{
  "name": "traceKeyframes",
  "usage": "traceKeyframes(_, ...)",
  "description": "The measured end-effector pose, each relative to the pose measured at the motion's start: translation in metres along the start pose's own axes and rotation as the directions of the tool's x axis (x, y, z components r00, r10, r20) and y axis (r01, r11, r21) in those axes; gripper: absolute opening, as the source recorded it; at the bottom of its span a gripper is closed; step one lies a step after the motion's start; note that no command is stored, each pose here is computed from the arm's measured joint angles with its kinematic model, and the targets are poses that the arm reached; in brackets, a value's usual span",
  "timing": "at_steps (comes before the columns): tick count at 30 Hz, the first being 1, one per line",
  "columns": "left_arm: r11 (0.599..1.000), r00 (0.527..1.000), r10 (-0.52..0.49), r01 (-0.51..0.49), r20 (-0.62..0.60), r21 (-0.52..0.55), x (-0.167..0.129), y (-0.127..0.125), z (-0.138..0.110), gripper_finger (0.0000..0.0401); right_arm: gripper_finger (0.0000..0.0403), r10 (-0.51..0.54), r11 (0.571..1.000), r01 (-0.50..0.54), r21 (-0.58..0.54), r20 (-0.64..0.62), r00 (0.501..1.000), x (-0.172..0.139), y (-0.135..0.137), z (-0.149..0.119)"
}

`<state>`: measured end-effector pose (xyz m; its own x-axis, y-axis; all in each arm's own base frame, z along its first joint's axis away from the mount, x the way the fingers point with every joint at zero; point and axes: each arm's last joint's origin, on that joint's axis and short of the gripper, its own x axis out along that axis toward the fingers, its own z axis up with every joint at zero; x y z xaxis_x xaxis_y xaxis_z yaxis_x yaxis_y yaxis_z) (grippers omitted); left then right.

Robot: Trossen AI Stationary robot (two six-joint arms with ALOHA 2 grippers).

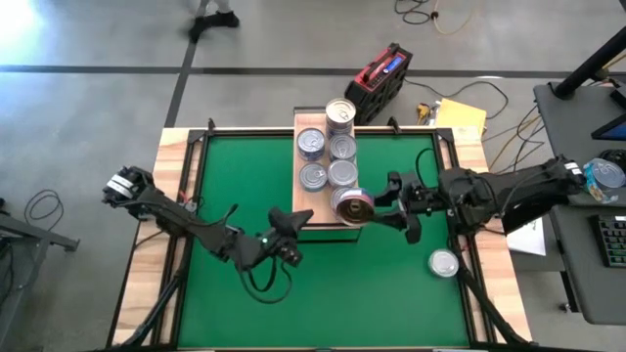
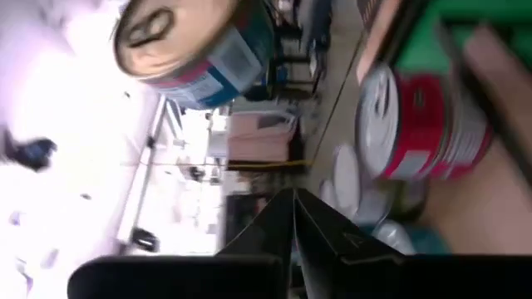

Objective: Stack canned seafood by type on shelf
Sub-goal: Stack the dark blue tuna can on top of the dark blue can on the shelf

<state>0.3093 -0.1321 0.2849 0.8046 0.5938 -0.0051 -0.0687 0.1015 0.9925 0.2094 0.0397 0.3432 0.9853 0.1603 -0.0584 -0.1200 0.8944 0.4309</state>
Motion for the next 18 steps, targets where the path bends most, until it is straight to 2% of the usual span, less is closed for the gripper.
traceKeyframes(1,0.999,1.000,0.001,0.000,-0.005,0.054,0.001,0.000,-0.001,0.0000,0.0190,0.010,1.000,-0.010,0.008,-0.004,1.000,0.000,-0.001,0.000)
traceKeyframes(7,0.991,1.000,0.012,-0.012,-0.003,0.137,0.004,0.008,0.001,0.0000,0.0190,0.073,0.997,-0.074,0.031,0.029,0.997,0.011,-0.001,-0.001)
traceKeyframes(9,0.987,0.999,0.018,-0.025,0.048,0.159,0.005,0.015,0.005,0.0000,0.0190,0.122,0.990,-0.125,0.060,0.042,0.992,0.016,0.000,-0.002)
traceKeyframes(11,0.990,0.992,0.030,-0.047,0.126,0.134,0.005,0.026,0.011,0.0003,0.0190,0.170,0.980,-0.176,0.098,0.060,0.984,0.021,0.000,-0.001)
traceKeyframes(14,0.988,0.982,0.059,-0.083,0.181,0.129,0.003,0.043,0.018,0.0022,0.0190,0.194,0.965,-0.205,0.161,0.080,0.978,0.025,-0.002,0.001)
traceKeyframes(18,0.969,0.977,0.079,-0.122,0.200,0.213,0.000,0.057,0.023,0.0070,0.0190,0.172,0.958,-0.186,0.219,0.080,0.982,0.027,-0.005,0.000)
